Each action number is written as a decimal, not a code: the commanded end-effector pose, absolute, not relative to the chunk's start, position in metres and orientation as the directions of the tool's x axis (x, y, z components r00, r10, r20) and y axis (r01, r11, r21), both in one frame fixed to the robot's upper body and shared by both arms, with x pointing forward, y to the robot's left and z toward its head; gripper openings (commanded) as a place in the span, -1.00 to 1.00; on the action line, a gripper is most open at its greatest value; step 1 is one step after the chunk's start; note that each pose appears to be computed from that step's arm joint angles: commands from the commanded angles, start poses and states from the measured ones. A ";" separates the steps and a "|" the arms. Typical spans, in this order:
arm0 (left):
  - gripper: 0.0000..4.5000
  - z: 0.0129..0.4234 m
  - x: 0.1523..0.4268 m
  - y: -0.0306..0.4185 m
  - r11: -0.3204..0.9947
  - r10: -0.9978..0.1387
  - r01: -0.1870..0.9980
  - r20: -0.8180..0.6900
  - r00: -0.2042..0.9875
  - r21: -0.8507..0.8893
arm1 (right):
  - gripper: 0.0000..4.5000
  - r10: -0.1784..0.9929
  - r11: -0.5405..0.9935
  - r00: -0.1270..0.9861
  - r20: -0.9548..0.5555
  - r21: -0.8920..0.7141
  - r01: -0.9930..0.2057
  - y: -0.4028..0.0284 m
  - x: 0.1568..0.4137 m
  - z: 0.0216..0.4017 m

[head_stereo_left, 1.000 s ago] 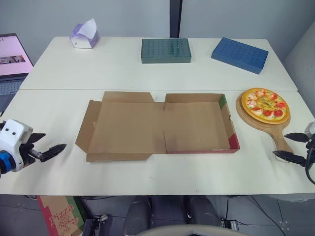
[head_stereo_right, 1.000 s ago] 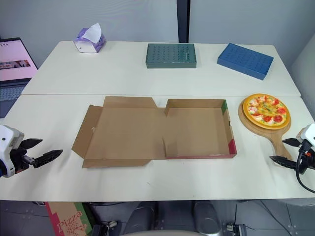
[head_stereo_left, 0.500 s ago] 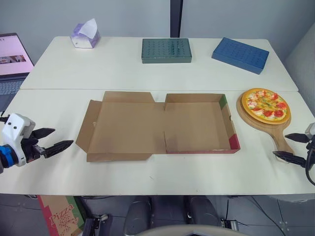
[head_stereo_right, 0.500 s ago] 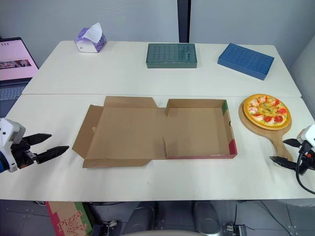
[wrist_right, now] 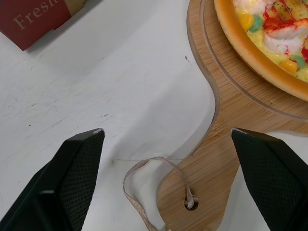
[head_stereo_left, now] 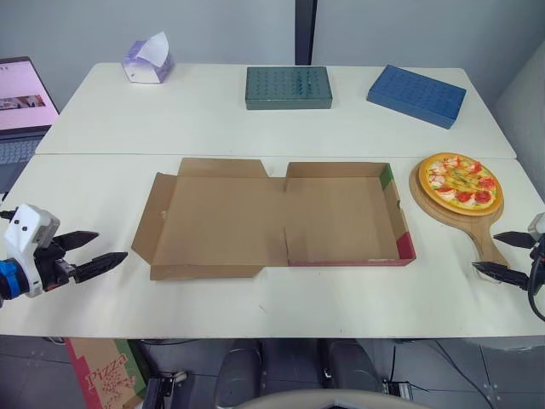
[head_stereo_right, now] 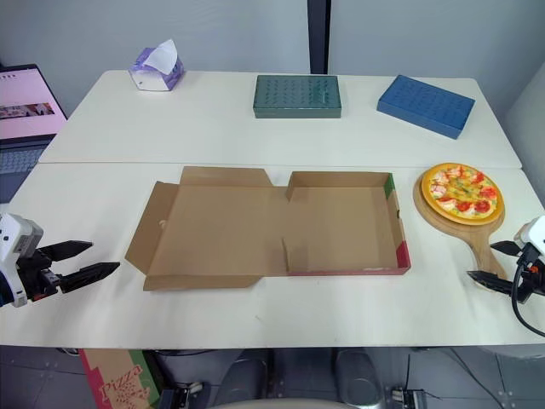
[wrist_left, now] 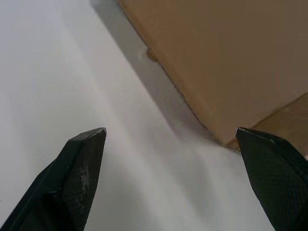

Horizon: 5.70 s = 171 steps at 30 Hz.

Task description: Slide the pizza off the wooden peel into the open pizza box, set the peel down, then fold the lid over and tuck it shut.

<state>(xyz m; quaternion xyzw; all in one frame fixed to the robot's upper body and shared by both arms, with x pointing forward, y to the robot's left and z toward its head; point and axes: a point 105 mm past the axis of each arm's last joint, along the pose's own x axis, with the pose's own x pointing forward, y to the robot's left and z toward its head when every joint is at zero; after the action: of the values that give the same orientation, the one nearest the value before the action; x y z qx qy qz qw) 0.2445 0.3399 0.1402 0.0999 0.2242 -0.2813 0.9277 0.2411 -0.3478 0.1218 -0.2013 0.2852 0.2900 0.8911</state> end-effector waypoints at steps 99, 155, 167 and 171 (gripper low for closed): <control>1.00 0.230 0.256 0.151 0.216 -0.932 0.961 -0.256 0.256 0.175 | -0.29 0.424 0.582 0.789 -0.444 -0.534 -0.613 -0.273 0.305 0.225; 1.00 0.249 0.250 0.089 0.061 -0.986 0.975 -0.137 0.092 0.216 | -0.29 0.115 0.915 0.940 -0.321 -0.334 -0.226 -0.336 0.291 0.195; 1.00 0.256 0.254 0.073 0.069 -0.990 0.976 -0.104 0.093 0.209 | -0.29 0.002 0.975 0.908 -0.418 -0.200 -0.094 -0.352 0.304 0.153; 1.00 0.254 0.255 0.072 0.078 -0.988 0.975 -0.111 0.103 0.209 | -0.29 -0.012 0.981 0.896 -0.444 -0.178 -0.075 -0.356 0.306 0.140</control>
<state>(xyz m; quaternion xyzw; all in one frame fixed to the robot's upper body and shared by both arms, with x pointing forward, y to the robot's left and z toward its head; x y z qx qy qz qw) 0.2594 0.0759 0.2467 0.1053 -0.0127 -0.6644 0.7398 0.3002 -0.3536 0.1188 -0.0768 0.2635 0.0226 0.9613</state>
